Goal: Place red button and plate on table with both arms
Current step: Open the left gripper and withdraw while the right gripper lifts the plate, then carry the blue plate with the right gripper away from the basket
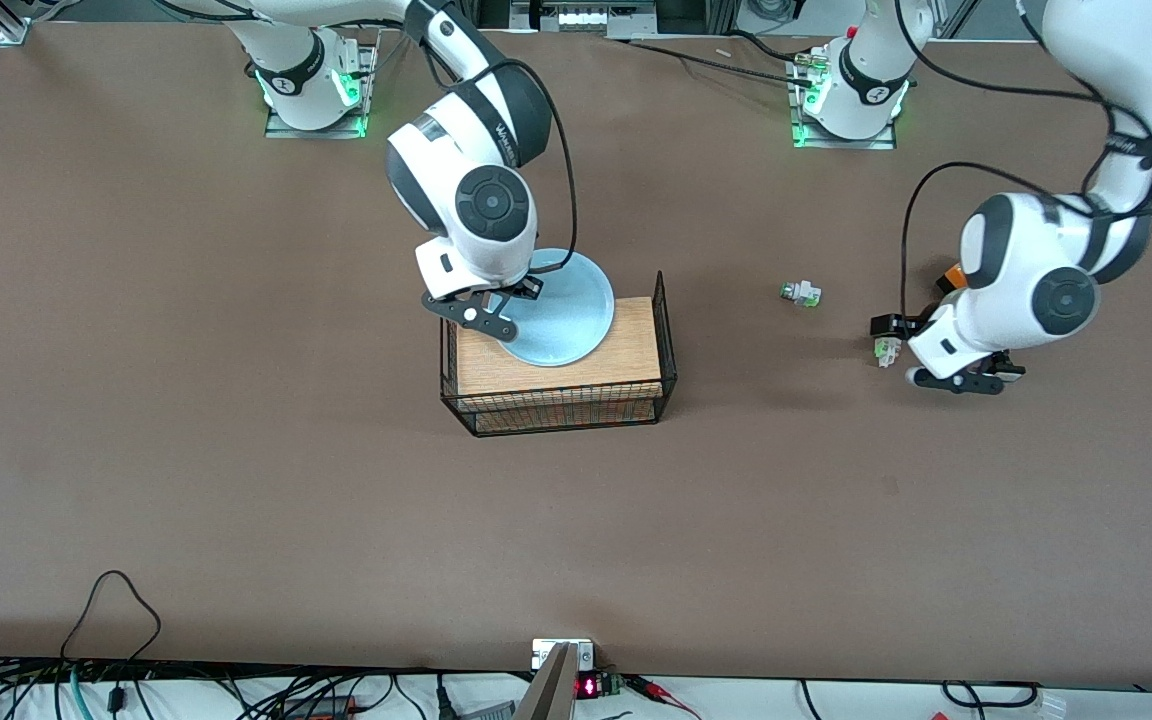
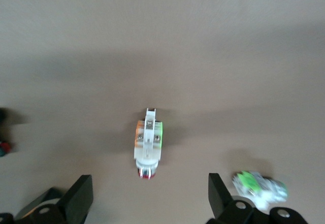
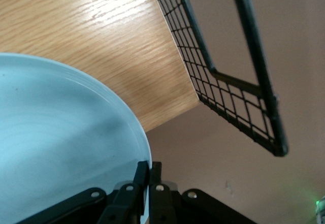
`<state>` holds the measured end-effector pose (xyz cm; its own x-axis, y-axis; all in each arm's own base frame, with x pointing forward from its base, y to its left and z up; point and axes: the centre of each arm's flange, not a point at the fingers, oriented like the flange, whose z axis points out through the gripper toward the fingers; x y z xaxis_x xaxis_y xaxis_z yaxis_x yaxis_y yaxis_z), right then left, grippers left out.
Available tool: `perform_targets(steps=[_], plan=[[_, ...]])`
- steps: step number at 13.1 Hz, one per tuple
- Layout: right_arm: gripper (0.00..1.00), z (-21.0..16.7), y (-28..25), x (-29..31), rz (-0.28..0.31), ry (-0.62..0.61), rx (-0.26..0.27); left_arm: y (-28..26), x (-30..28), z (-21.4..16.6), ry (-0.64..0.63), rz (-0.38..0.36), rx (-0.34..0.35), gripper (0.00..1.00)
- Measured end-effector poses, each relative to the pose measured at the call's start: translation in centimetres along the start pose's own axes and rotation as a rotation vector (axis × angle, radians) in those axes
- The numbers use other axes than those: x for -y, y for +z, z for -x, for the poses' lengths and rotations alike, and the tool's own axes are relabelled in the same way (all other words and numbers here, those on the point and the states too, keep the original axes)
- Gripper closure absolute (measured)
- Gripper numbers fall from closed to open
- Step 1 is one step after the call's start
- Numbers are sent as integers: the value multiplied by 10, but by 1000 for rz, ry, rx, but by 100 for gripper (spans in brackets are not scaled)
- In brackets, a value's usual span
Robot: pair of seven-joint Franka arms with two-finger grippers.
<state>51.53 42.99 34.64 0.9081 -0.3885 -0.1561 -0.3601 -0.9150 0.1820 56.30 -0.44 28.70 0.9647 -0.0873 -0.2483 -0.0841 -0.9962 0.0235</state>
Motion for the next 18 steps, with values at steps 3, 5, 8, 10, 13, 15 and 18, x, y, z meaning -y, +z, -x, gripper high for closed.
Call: perform_targets(steps=[3, 5, 8, 10, 13, 15, 18], plan=[[95, -6, -10, -6, -5, 16, 13, -76, 1, -6, -2, -8, -12, 0], [95, -11, -26, -12, 0, 25, 18, -125, 2, -5, -6, -12, -25, 0], [95, -17, -43, -20, 4, 40, 27, -198, 2, 7, -11, -19, -71, 0], [95, -19, -46, -21, -18, 51, 58, -236, 0, 20, -21, -27, -126, 0], [96, -22, -59, -31, -35, 70, 95, -269, -11, 39, -49, -37, -184, 0], [96, -17, -69, -36, -49, 73, 127, -285, -15, 44, -63, -42, -217, 0], [96, -13, -87, -45, -71, 78, 148, -306, -11, 50, -76, -43, -252, 0]])
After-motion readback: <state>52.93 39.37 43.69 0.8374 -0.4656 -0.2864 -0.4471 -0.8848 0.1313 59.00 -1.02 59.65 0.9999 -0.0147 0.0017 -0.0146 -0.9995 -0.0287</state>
